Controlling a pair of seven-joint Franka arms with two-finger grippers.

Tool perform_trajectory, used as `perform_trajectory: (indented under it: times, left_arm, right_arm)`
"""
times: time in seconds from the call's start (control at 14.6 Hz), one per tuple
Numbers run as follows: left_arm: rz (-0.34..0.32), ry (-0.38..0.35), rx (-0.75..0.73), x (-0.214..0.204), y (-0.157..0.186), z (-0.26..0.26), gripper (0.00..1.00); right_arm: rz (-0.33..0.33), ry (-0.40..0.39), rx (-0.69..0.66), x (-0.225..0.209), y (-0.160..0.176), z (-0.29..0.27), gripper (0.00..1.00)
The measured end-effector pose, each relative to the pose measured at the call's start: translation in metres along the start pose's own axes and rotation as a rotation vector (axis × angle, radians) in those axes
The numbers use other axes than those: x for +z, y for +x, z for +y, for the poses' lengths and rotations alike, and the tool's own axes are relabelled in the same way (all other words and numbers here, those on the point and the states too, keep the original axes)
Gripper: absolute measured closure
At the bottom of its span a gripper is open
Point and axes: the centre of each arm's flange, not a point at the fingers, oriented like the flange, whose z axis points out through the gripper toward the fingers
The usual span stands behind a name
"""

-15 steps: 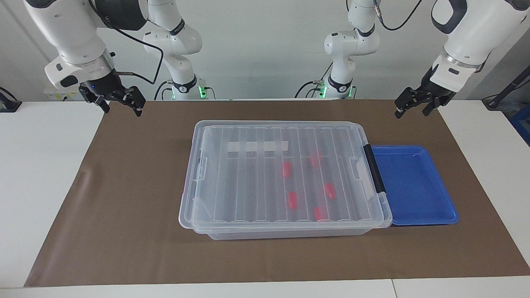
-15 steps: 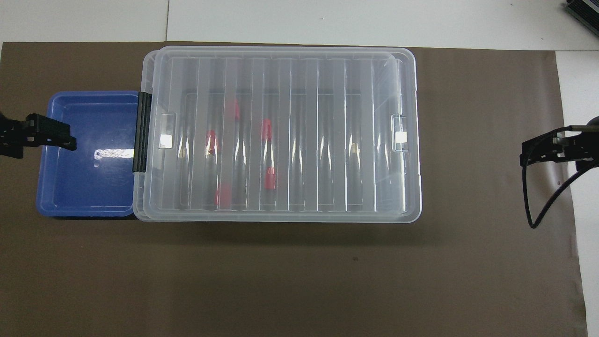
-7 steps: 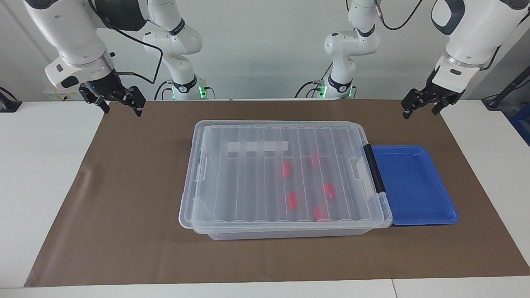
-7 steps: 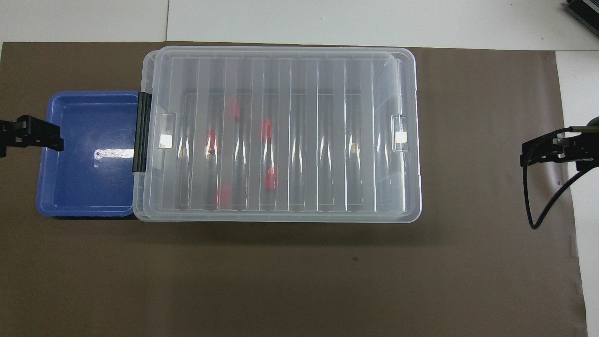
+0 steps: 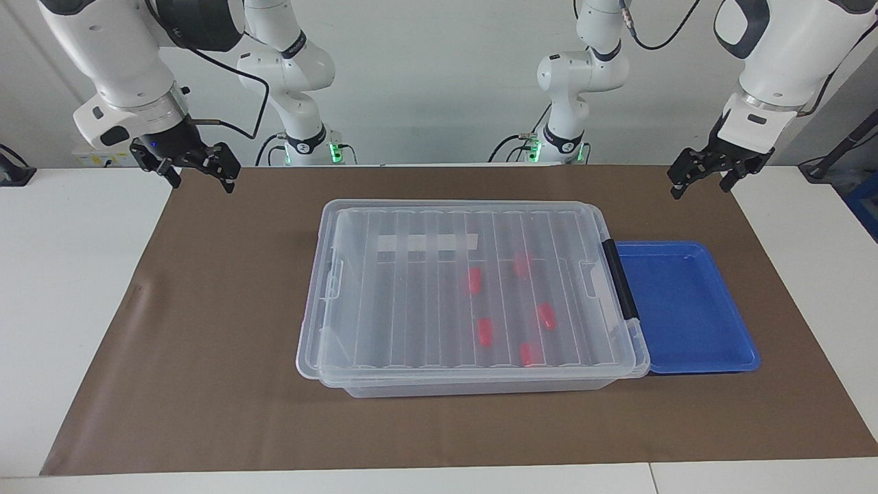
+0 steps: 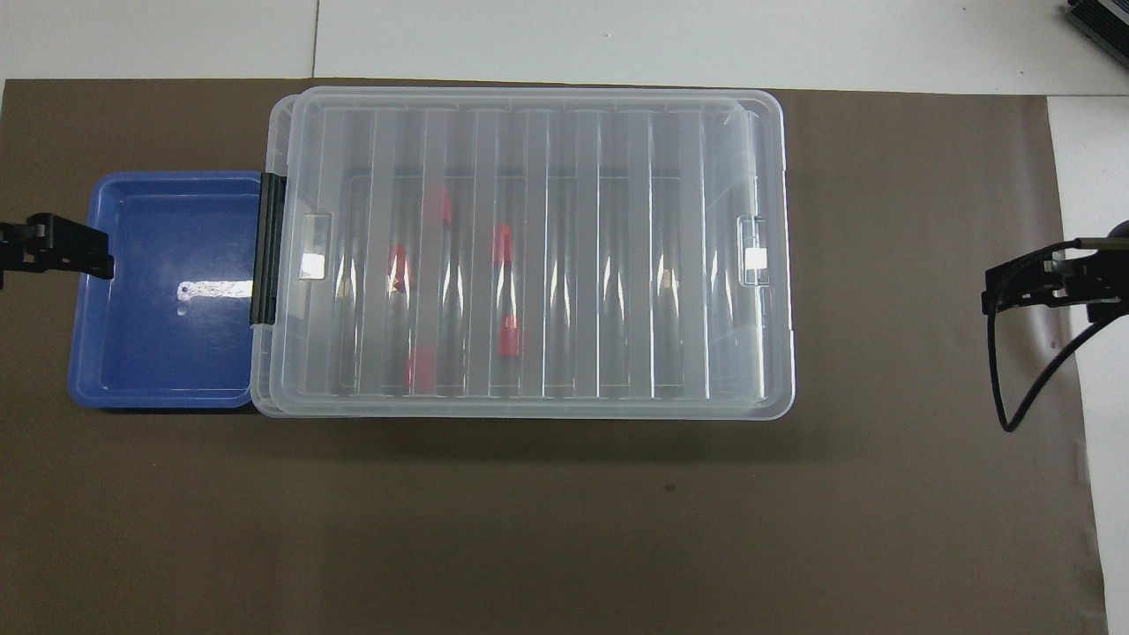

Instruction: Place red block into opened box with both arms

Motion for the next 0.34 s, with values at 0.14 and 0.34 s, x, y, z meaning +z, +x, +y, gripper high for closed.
perform_trajectory:
  times: [0.14, 0.34]
  left_arm:
    - [0.001, 0.0, 0.003, 0.0003, 0.0003, 0.0013, 0.0]
    - [0.0, -0.01, 0.008, 0.0003, 0.0001, 0.0051, 0.0]
  right_arm:
    - [0.0, 0.0, -0.016, 0.0, 0.0, -0.0001, 0.0]
    - [0.0, 0.0, -0.027, 0.0, 0.0, -0.0007, 0.0]
